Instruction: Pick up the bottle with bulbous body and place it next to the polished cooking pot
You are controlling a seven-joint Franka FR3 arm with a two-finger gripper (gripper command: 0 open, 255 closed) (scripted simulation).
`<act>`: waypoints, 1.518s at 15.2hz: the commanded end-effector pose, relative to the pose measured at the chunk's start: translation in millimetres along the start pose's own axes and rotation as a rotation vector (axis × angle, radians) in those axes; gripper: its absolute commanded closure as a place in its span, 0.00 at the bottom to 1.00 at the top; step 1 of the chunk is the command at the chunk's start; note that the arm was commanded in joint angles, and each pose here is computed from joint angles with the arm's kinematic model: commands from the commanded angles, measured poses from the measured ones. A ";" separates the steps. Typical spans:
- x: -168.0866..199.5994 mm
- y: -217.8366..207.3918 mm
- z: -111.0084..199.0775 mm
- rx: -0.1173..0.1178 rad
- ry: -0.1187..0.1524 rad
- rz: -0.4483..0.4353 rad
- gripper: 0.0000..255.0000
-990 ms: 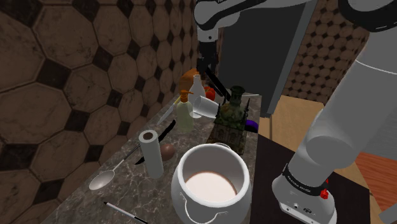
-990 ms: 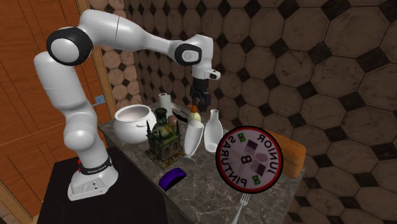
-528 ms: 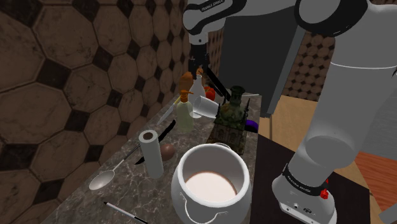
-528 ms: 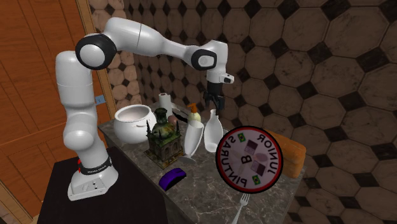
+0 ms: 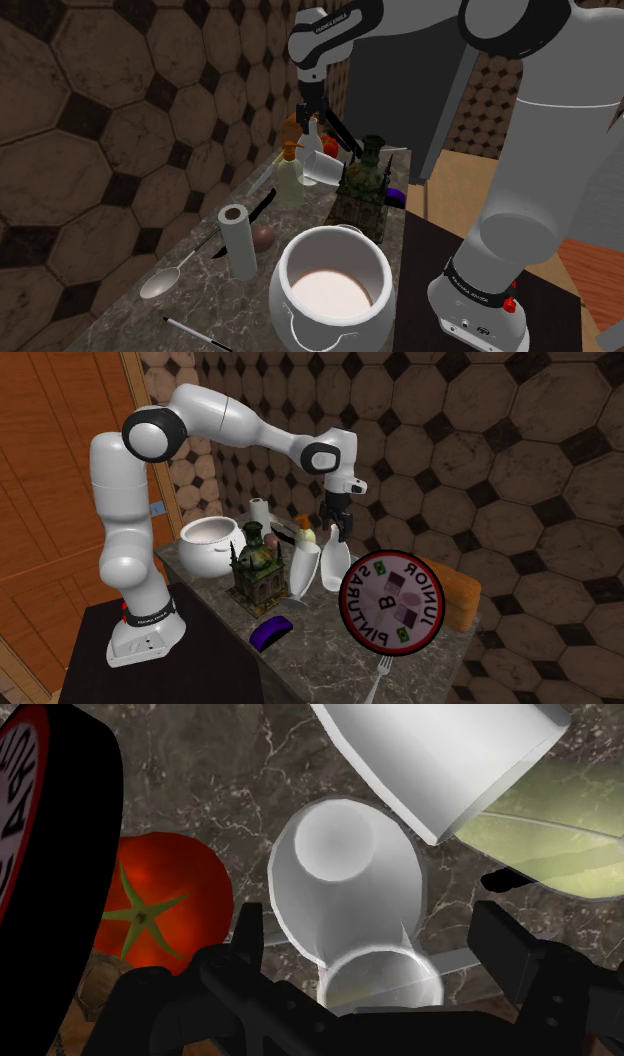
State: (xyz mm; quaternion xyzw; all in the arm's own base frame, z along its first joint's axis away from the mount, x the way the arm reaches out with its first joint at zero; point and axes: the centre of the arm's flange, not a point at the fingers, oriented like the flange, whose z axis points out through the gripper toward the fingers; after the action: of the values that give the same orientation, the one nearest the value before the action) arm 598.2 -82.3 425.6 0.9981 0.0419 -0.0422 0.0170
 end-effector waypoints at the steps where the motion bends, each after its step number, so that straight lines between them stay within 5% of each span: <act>1: 0.3 -0.1 0.7 0.000 0.000 0.000 0.00; 5: 0.3 -0.1 0.7 0.000 0.000 0.000 0.00; 6: 0.3 -0.1 0.7 0.000 0.000 0.000 1.00; 15: 0.3 -0.1 0.7 0.000 0.000 0.000 1.00; 23: -3.3 1.2 -41.3 0.000 0.000 0.000 1.00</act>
State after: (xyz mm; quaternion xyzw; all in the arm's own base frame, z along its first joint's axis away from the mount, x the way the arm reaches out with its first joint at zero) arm 598.4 -81.8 461.5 0.9981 0.0419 -0.0421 0.0170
